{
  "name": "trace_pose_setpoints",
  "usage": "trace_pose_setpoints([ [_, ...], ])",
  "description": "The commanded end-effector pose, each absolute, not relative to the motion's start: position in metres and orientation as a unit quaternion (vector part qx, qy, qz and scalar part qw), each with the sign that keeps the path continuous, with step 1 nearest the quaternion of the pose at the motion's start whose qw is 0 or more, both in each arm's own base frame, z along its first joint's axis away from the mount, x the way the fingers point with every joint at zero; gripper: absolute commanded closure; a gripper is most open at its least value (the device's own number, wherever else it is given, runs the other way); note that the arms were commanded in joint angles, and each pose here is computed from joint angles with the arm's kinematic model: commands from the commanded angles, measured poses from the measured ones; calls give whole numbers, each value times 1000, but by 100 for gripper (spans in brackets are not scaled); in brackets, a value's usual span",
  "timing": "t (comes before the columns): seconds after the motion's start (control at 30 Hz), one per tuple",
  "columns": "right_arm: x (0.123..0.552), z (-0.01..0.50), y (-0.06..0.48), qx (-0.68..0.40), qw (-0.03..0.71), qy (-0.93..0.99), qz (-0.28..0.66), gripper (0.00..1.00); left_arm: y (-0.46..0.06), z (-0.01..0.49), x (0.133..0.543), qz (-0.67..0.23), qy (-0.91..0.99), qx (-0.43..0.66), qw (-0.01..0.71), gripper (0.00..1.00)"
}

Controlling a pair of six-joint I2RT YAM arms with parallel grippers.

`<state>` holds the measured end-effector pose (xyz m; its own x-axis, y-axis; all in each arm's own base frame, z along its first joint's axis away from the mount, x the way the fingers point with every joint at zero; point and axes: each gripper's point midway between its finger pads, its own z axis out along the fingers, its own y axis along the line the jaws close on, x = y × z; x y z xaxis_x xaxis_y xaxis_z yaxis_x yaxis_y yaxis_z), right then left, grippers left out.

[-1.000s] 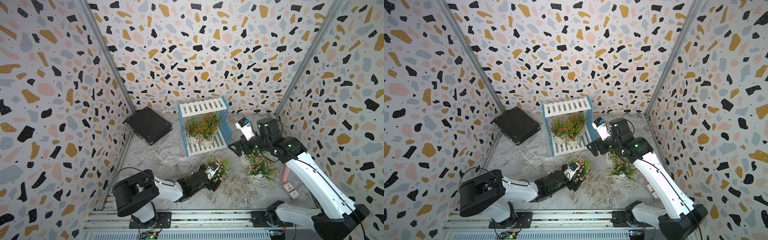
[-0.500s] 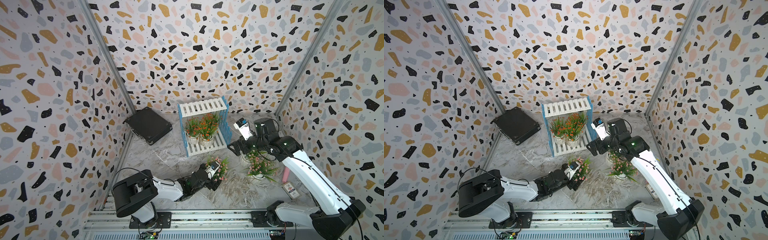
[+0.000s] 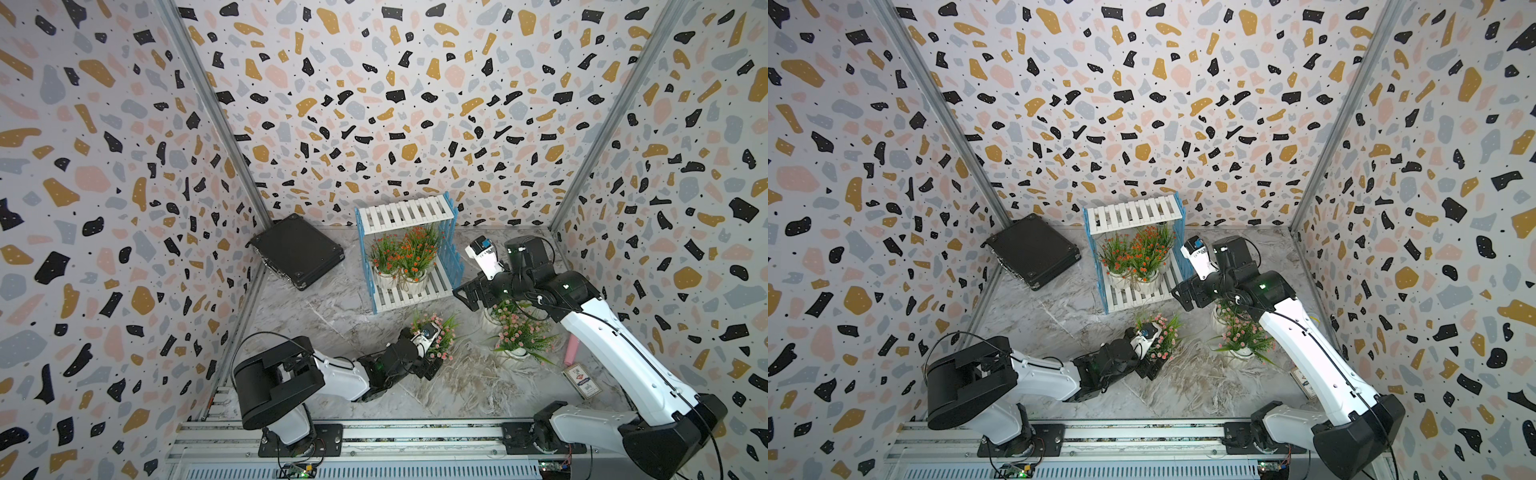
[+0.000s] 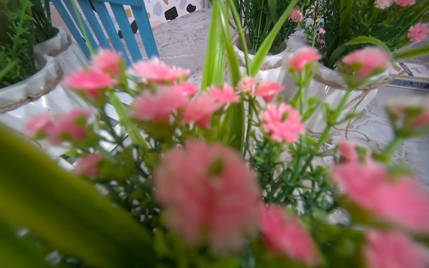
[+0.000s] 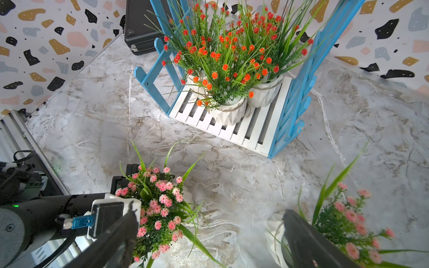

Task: Place the baby's breath potted plants on the rack by color
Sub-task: Pick up the baby's breath potted plant from the center of the board.

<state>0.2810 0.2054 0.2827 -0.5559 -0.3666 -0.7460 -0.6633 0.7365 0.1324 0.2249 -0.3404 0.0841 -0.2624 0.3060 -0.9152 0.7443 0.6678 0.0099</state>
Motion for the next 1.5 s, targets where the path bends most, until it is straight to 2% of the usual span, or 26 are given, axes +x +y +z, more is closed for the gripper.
trace_pose_setpoints([
  [0.0,281,281,206,-298,363,858,207,0,-336,102,233,-227,753,318,529,9],
  [0.23,283,278,205,-294,365,860,204,0,-332,108,232,-229,751,317,532,17],
  [0.63,300,264,205,-282,360,870,184,1,-312,154,222,-235,740,311,549,23],
  [0.97,358,241,204,-246,350,897,113,4,-272,207,220,-199,759,271,558,25],
  [1.3,416,216,205,-231,353,903,80,18,-238,277,219,-181,768,224,572,25],
  [1.47,432,205,200,-214,361,904,84,35,-230,308,219,-176,767,211,579,25],
])
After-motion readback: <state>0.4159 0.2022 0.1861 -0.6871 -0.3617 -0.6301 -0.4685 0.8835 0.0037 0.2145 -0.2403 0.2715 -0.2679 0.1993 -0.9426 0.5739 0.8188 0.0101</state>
